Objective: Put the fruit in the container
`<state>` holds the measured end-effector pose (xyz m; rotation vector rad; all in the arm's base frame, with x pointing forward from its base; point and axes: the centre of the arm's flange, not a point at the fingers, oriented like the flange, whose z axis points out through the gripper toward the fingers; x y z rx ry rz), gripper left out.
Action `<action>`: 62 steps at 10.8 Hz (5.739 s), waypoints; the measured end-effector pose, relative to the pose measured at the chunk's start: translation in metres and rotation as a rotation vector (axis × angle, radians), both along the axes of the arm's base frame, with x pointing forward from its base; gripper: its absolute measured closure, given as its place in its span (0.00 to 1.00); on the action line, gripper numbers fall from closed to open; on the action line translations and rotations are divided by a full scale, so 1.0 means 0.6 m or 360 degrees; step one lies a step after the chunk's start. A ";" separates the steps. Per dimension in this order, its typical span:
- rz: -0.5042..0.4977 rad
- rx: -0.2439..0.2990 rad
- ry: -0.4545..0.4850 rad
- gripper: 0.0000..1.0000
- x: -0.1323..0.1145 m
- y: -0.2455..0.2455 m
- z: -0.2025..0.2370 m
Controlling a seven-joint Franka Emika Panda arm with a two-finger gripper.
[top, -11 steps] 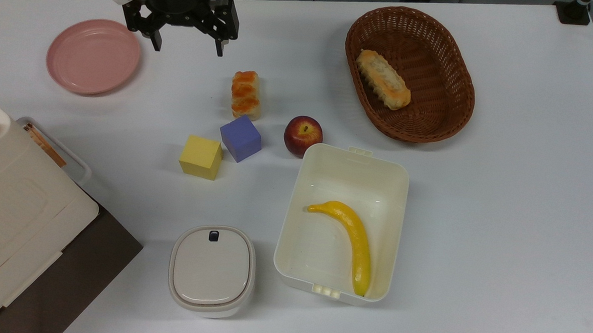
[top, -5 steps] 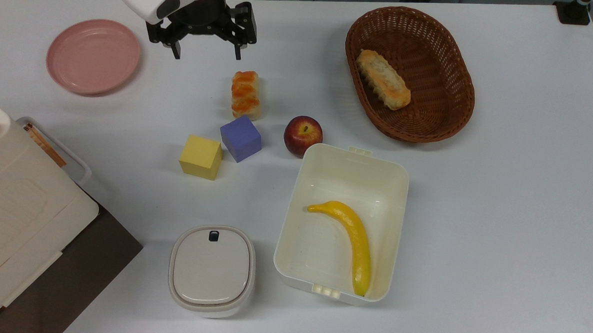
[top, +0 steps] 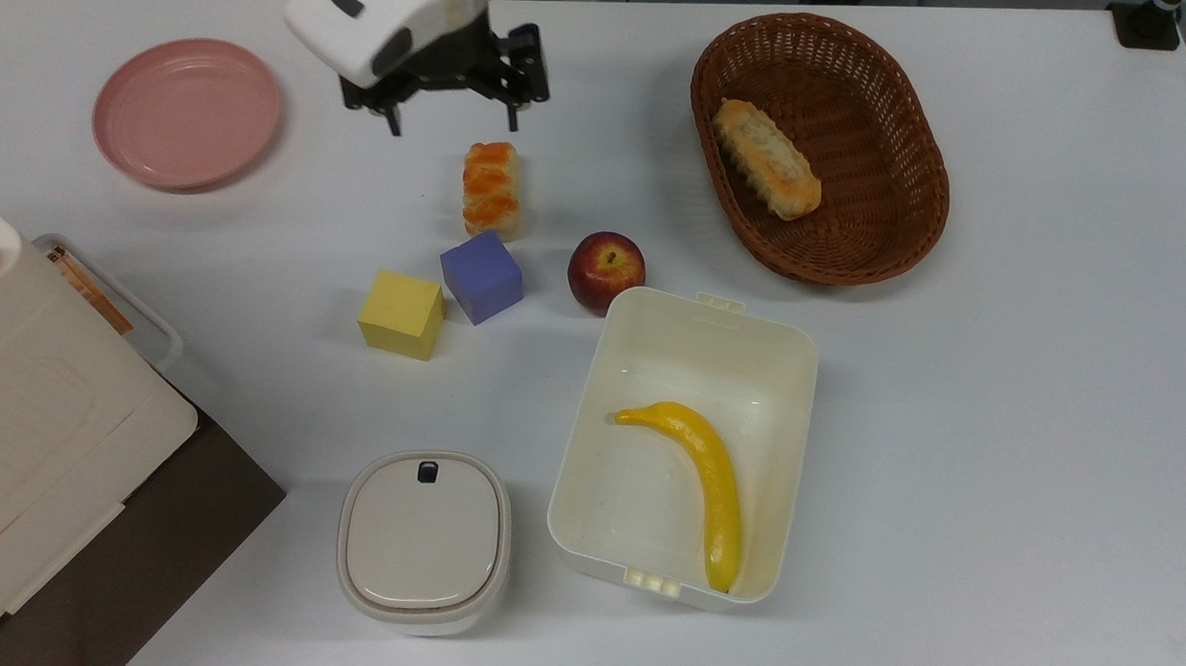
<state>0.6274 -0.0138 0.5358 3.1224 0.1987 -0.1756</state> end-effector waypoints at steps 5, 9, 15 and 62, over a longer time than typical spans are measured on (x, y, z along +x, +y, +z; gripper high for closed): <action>-0.0030 0.0007 0.0146 0.00 0.012 0.086 -0.089; -0.0025 -0.0033 0.0248 0.00 0.026 0.167 -0.188; -0.0056 -0.0098 0.0286 0.00 0.046 0.229 -0.316; -0.0219 -0.0100 -0.0177 0.00 0.059 0.044 -0.033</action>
